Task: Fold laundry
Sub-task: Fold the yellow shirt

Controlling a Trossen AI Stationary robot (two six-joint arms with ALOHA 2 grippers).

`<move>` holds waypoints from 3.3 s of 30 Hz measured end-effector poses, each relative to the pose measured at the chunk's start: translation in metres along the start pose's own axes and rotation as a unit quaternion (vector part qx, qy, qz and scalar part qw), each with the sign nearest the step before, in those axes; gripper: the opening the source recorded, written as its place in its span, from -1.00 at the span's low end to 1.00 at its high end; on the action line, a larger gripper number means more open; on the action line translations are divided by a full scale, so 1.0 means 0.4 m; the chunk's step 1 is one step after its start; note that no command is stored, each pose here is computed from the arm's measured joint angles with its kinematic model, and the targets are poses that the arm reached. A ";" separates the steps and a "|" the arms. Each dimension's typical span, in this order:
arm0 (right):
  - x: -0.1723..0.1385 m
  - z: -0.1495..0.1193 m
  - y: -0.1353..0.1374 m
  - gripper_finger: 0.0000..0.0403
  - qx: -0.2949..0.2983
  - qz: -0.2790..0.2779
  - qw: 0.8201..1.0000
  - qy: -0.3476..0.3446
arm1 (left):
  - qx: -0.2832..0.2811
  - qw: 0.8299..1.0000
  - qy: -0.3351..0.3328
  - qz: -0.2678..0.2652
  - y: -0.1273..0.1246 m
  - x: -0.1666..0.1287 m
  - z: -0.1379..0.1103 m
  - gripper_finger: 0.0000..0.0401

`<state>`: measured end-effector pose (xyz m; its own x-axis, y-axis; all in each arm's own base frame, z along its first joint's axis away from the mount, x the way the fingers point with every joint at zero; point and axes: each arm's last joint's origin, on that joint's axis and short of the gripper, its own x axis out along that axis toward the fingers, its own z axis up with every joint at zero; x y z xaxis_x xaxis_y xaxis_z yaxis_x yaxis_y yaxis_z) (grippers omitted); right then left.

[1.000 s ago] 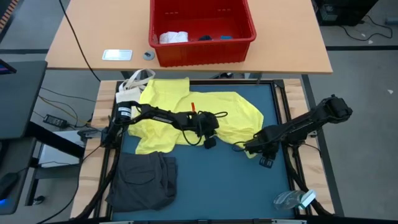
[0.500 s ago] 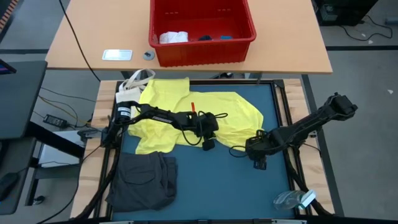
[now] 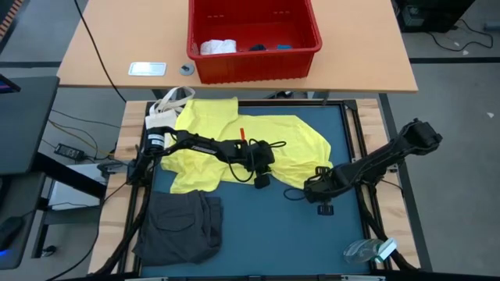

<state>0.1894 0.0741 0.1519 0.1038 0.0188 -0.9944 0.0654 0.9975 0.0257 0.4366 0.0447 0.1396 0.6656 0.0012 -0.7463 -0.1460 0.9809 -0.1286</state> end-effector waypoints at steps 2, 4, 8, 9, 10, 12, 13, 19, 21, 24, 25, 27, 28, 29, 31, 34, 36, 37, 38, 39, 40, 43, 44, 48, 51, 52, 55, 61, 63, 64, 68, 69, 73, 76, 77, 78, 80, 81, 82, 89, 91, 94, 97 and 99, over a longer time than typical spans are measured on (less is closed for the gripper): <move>-0.005 0.000 0.000 -0.92 0.017 0.016 1.000 0.005 | 0.000 1.000 0.001 0.000 0.000 0.000 0.000 -1.00; -0.019 -0.002 0.001 -0.94 0.022 0.028 0.999 0.009 | 0.000 1.000 0.005 0.000 0.000 0.000 -0.002 -1.00; -0.054 -0.015 0.005 -0.93 -0.007 0.035 0.999 0.031 | -0.002 1.000 0.013 -0.001 0.004 0.000 -0.006 -1.00; -0.062 -0.018 0.006 -0.93 -0.022 0.035 0.998 0.038 | -0.003 1.000 0.014 -0.002 0.004 -0.001 -0.006 -1.00; -0.070 -0.021 0.006 -0.93 -0.035 0.032 0.998 0.043 | -0.003 1.000 0.015 -0.004 0.004 -0.001 -0.006 -1.00; -0.078 -0.029 0.006 -0.93 -0.060 0.028 0.996 0.054 | -0.005 1.000 0.017 -0.013 0.006 -0.001 -0.006 -1.00; -0.080 -0.033 0.006 -0.92 -0.071 0.030 0.995 0.058 | -0.008 1.000 0.017 -0.020 0.005 -0.001 -0.006 -1.00; -0.079 -0.046 0.033 -0.94 -0.143 0.117 0.978 0.095 | -0.011 0.999 0.002 -0.051 0.002 -0.029 0.015 -1.00; -0.076 -0.048 0.042 -0.95 -0.157 0.154 0.969 0.109 | -0.010 0.998 -0.016 -0.057 0.003 -0.056 0.035 -1.00; -0.071 -0.053 0.041 -0.95 -0.144 0.133 0.973 0.125 | -0.010 0.997 -0.047 -0.054 0.012 -0.099 0.065 -1.00; -0.070 -0.055 0.037 -0.94 -0.131 0.104 0.978 0.125 | -0.011 0.997 -0.054 -0.051 0.015 -0.113 0.073 -1.00; -0.069 -0.058 0.028 -0.93 -0.101 0.052 0.986 0.123 | -0.013 0.997 -0.065 -0.046 0.021 -0.136 0.085 -1.00; -0.069 -0.059 0.026 -0.92 -0.092 0.037 0.988 0.122 | -0.012 0.996 -0.068 -0.046 0.021 -0.141 0.088 -1.00; -0.069 -0.059 0.026 -0.92 -0.084 0.030 0.989 0.119 | -0.013 0.997 -0.068 -0.046 0.022 -0.141 0.088 -1.00; -0.068 -0.058 0.033 -0.93 -0.084 0.037 0.989 0.113 | -0.018 0.997 -0.049 -0.057 0.024 -0.137 0.078 -1.00; -0.069 -0.064 0.058 -0.94 -0.106 0.088 0.983 0.120 | -0.022 0.997 -0.033 -0.071 0.015 -0.128 0.068 -1.00; -0.071 -0.079 0.073 -0.94 -0.114 0.088 0.981 0.132 | -0.023 0.997 -0.027 -0.075 0.009 -0.126 0.064 -1.00; -0.072 -0.089 0.080 -0.94 -0.116 0.080 0.980 0.139 | -0.028 0.996 -0.029 -0.079 0.007 -0.127 0.066 -1.00; -0.074 -0.099 0.087 -0.94 -0.120 0.066 0.980 0.144 | -0.035 0.995 -0.034 -0.083 0.006 -0.129 0.069 -1.00; -0.079 -0.107 0.094 -0.94 -0.127 0.052 0.980 0.146 | -0.043 0.995 -0.043 -0.084 0.008 -0.131 0.075 -1.00; -0.086 -0.113 0.103 -0.94 -0.136 0.039 0.980 0.142 | -0.053 0.994 -0.051 -0.085 0.010 -0.137 0.081 -1.00; -0.111 -0.124 0.132 -0.94 -0.171 0.003 0.979 0.113 | -0.070 0.990 -0.073 -0.094 0.013 -0.149 0.095 -1.00; -0.117 -0.126 0.140 -0.94 -0.182 -0.002 0.978 0.103 | -0.074 0.989 -0.080 -0.098 0.012 -0.151 0.100 -1.00; -0.137 -0.139 0.165 -0.93 -0.206 -0.019 0.975 0.082 | -0.073 0.983 -0.105 -0.134 0.004 -0.166 0.117 -1.00; -0.158 -0.159 0.164 -0.94 -0.197 -0.070 0.974 0.089 | -0.071 0.977 -0.125 -0.157 0.001 -0.186 0.132 -1.00; -0.167 -0.165 0.162 -0.95 -0.196 -0.089 0.972 0.091 | -0.071 0.976 -0.130 -0.159 0.002 -0.194 0.136 -1.00; -0.191 -0.178 0.162 -0.96 -0.202 -0.120 0.967 0.095 | -0.072 0.975 -0.136 -0.161 0.009 -0.208 0.142 -1.00; -0.201 -0.182 0.199 -0.97 -0.233 -0.060 0.967 0.079 | -0.086 0.981 -0.086 -0.152 0.024 -0.211 0.121 -1.00; -0.198 -0.179 0.225 -0.97 -0.257 -0.004 0.964 0.064 | -0.088 0.984 -0.045 -0.149 0.022 -0.194 0.100 -1.00; -0.194 -0.178 0.238 -0.97 -0.269 0.021 0.961 0.054 | -0.085 0.985 -0.021 -0.150 0.018 -0.182 0.086 -1.00; -0.169 -0.178 0.248 -0.97 -0.275 0.046 0.959 0.053 | -0.077 0.982 0.062 -0.164 -0.012 -0.130 0.030 -1.00; -0.164 -0.178 0.245 -0.97 -0.267 0.043 0.961 0.059 | -0.074 0.981 0.063 -0.166 -0.020 -0.125 0.027 -1.00; -0.146 -0.157 0.236 -0.90 -0.201 0.052 0.976 0.063 | -0.063 0.980 0.070 -0.174 -0.055 -0.120 0.021 -1.00; -0.149 -0.116 0.247 -0.78 -0.145 0.128 0.980 0.042 | -0.060 0.978 0.086 -0.178 -0.070 -0.115 0.009 -1.00; -0.152 -0.103 0.251 -0.73 -0.133 0.163 0.977 0.039 | -0.060 0.977 0.091 -0.182 -0.074 -0.115 0.006 -1.00; -0.156 -0.094 0.254 -0.67 -0.124 0.199 0.971 0.049 | -0.059 0.976 0.097 -0.184 -0.078 -0.116 0.003 -1.00; -0.161 -0.079 0.257 -0.54 -0.111 0.249 0.960 0.064 | -0.059 0.974 0.117 -0.182 -0.083 -0.117 -0.007 -1.00; -0.162 -0.074 0.256 -0.47 -0.103 0.264 0.956 0.073 | -0.056 0.974 0.127 -0.181 -0.082 -0.117 -0.013 -1.00; -0.162 -0.070 0.252 -0.39 -0.095 0.271 0.955 0.080 | -0.052 0.973 0.135 -0.179 -0.080 -0.118 -0.018 -1.00; -0.151 -0.025 0.196 -0.05 -0.015 0.181 0.983 0.023 | -0.044 0.976 0.137 -0.166 -0.078 -0.118 -0.020 -0.94; -0.152 0.008 0.183 -0.05 0.010 0.176 0.984 -0.028 | -0.047 0.975 0.137 -0.166 -0.079 -0.118 -0.020 -0.90; -0.153 0.057 0.166 -0.09 0.040 0.193 0.975 -0.103 | -0.050 0.975 0.138 -0.166 -0.079 -0.118 -0.020 -0.87; -0.112 0.068 0.136 -0.16 0.072 0.190 0.970 -0.131 | -0.049 0.975 0.137 -0.166 -0.079 -0.118 -0.020 -0.86; -0.068 0.056 0.112 -0.21 0.101 0.175 0.971 -0.130 | -0.053 0.975 0.137 -0.166 -0.080 -0.118 -0.019 -0.86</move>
<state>0.2118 0.1167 0.1826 0.4006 0.3109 -0.8619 0.1713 0.8986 0.4038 0.4043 0.0116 0.1739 0.4702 -0.3788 -0.7971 -0.0415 0.8927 -0.4487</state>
